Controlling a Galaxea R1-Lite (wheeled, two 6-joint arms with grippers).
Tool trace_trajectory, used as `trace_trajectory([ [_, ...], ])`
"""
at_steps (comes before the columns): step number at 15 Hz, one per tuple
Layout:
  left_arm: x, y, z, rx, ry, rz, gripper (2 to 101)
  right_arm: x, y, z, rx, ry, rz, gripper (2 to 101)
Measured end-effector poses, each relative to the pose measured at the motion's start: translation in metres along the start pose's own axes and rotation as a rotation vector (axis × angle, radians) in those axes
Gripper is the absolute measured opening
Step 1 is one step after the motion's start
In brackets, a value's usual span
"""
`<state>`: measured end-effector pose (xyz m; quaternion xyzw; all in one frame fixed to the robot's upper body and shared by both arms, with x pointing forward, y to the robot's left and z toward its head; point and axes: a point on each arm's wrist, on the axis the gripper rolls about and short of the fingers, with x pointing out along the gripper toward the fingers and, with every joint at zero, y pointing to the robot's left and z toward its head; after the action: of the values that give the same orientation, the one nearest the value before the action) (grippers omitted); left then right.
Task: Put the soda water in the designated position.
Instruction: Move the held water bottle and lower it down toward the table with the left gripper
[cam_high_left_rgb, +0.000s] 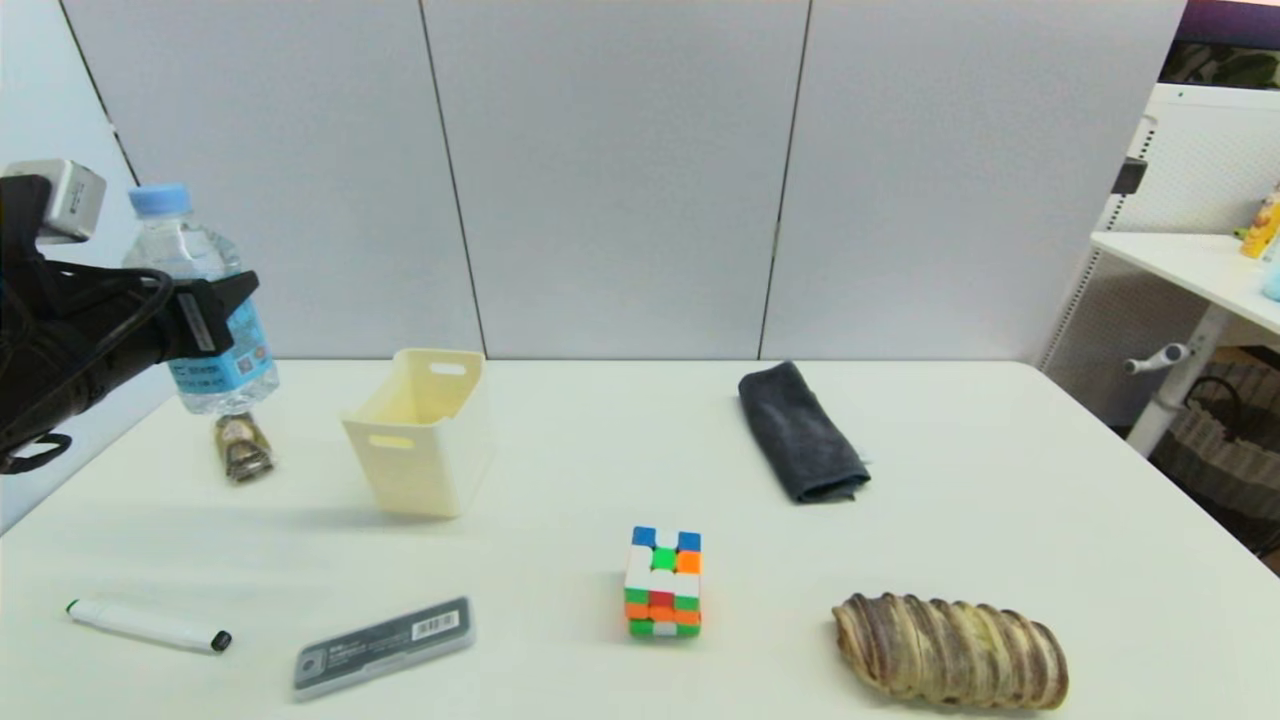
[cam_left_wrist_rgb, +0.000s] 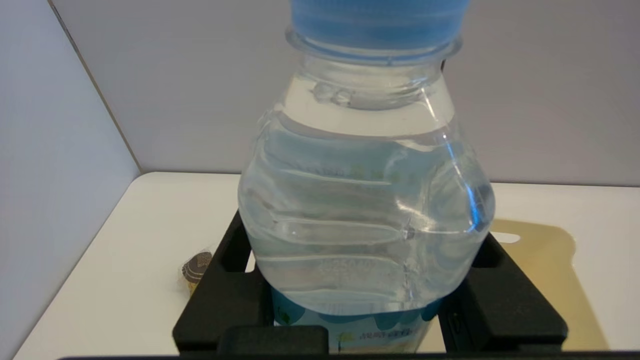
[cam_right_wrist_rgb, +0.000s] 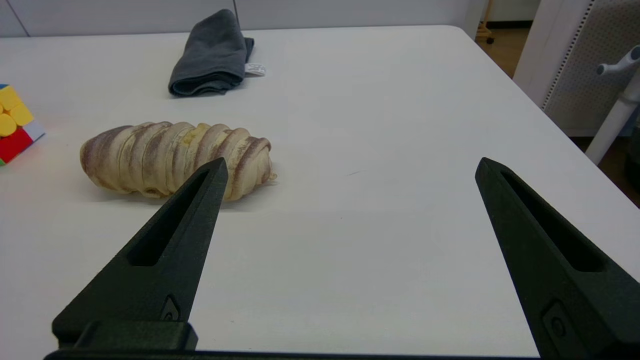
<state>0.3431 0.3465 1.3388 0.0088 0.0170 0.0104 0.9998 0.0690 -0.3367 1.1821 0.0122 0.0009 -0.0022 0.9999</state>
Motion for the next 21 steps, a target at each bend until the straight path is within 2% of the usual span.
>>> trace_trajectory([
  [9, 0.033, 0.001, -0.038, 0.032, -0.073, 0.007, 48.6, 0.0, 0.0, 0.0, 0.0, 0.0, 0.0, 98.0],
  [21, 0.048, 0.001, -0.106, 0.028, 0.012, 0.009, 48.6, 0.0, 0.0, 0.0, 0.0, 0.0, 0.0, 98.0],
])
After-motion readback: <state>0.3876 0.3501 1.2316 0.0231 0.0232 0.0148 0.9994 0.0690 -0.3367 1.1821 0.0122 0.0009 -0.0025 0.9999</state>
